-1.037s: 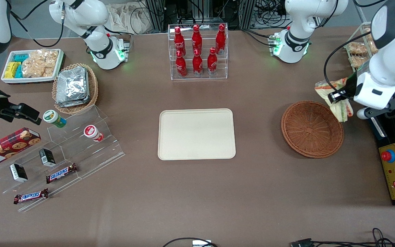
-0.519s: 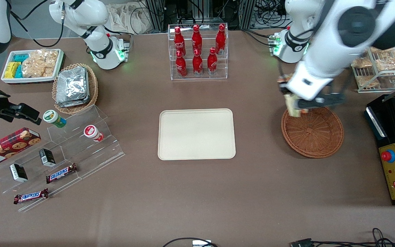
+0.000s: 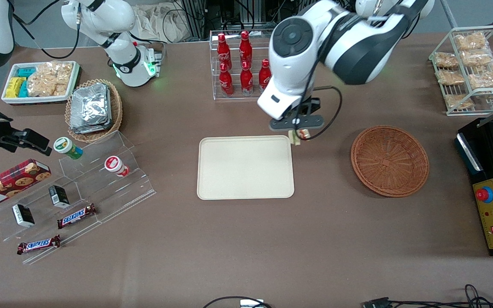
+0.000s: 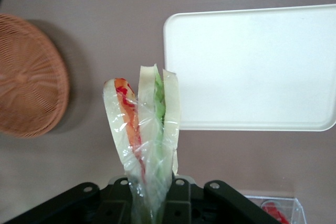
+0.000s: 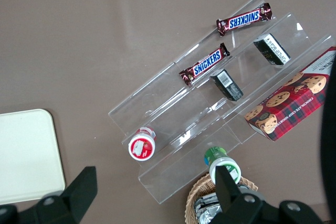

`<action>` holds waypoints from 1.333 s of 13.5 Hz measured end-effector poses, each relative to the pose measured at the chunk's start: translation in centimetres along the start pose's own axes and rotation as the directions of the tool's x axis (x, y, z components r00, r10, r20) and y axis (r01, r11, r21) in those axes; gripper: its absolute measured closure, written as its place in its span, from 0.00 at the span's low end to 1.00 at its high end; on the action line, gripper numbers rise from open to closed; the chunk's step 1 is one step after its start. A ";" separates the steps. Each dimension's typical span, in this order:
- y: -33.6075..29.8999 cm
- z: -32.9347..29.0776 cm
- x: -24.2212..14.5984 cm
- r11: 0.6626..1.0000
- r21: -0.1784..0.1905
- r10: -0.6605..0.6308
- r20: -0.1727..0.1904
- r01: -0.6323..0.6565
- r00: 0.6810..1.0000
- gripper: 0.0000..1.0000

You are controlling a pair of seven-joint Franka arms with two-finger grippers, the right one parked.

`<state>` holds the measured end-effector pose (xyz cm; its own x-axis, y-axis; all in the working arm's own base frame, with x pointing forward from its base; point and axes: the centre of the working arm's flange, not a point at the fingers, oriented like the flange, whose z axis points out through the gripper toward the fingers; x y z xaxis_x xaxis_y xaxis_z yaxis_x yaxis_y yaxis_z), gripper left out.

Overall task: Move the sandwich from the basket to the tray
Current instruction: 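Carry the sandwich over the cream tray with the left gripper, then lower the sandwich onto the tray and open the left gripper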

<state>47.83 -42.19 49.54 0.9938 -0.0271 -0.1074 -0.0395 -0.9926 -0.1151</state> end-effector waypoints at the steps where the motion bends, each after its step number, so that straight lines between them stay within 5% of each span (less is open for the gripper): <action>1: 1.0 2.2 0.7 1.000 -0.020 0.015 -0.012 -0.015 1.000 0.84; 4: 3.1 11.1 2.2 0.997 -0.041 0.070 -0.057 -0.072 0.996 0.84; 9: 3.6 22.5 4.9 0.992 -0.005 0.127 -0.084 -0.128 0.988 0.84; 16: 4.2 26.9 5.8 0.995 -0.054 0.080 -0.088 -0.085 0.993 0.83; 18: 4.2 26.9 5.8 0.996 -0.055 0.064 -0.087 -0.069 0.994 0.72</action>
<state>50.69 -43.32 21.91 0.9945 -0.1005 -0.0280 -0.1019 -0.9934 -0.0525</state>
